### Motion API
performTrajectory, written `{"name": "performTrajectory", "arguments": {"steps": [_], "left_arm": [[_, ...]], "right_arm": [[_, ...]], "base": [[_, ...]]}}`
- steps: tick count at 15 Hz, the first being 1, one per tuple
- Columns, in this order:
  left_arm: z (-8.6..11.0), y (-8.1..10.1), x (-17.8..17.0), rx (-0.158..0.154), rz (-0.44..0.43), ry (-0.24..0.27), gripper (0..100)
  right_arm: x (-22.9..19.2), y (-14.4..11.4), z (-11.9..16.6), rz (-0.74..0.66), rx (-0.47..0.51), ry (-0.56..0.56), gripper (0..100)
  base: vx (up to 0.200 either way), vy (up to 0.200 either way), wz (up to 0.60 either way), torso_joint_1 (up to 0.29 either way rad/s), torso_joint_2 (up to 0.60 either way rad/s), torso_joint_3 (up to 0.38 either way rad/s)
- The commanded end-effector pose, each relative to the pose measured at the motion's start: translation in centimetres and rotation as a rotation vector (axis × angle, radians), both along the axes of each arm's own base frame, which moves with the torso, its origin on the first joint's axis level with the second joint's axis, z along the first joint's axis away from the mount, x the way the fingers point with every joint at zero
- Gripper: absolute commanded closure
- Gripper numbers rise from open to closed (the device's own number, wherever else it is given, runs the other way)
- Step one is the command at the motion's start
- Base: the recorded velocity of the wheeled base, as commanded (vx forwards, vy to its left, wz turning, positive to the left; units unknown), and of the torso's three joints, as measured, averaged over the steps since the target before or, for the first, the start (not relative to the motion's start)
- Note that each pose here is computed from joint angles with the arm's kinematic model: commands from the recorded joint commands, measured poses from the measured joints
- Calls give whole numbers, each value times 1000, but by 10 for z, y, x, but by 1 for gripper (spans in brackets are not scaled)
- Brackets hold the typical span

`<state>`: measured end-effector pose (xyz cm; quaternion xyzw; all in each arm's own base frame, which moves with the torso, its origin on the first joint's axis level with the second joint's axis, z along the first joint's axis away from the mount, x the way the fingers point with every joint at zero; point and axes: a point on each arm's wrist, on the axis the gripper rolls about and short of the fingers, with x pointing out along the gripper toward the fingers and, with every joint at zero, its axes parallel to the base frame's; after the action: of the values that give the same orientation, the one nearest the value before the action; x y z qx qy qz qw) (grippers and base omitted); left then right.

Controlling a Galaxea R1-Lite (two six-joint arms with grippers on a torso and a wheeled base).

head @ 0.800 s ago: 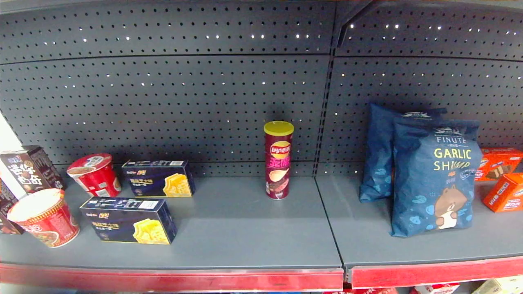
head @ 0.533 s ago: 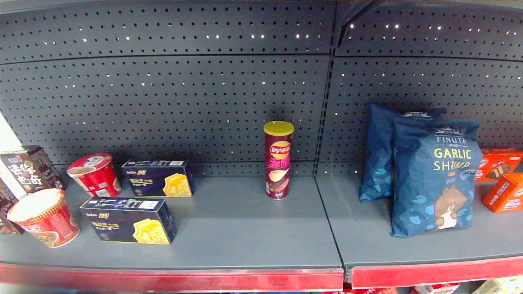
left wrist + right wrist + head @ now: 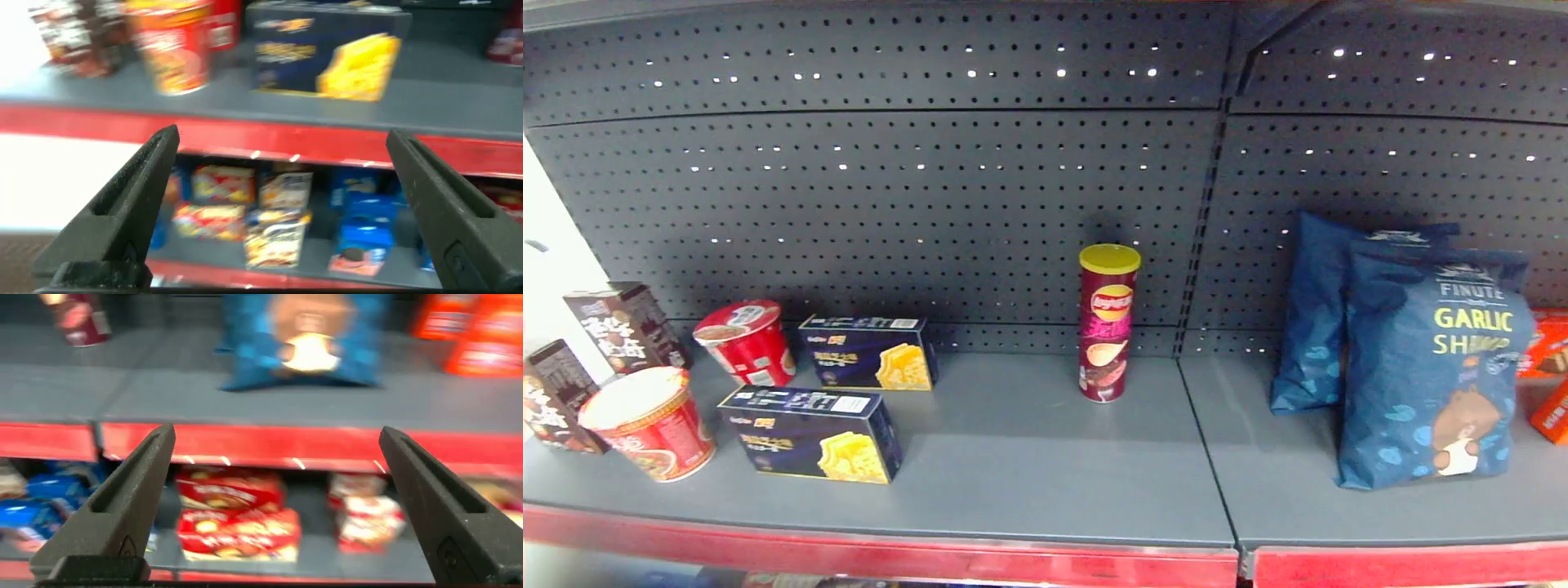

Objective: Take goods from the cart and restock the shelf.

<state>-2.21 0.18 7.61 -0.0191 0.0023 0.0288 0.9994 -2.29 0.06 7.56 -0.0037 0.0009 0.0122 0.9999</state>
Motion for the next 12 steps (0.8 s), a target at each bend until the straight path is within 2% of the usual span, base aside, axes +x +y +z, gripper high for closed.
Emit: {"name": "performTrajectory", "arguments": {"steps": [1,12], "left_arm": [[0,0,0,0,1,-1,0],[0,0,0,-3,7,-1,0]], "right_arm": [[0,0,0,0,0,0,0],[0,0,0,3,0,0,0]], "base": [[0,0,600,12,17,7],[0,0,600,2,1,1]]}}
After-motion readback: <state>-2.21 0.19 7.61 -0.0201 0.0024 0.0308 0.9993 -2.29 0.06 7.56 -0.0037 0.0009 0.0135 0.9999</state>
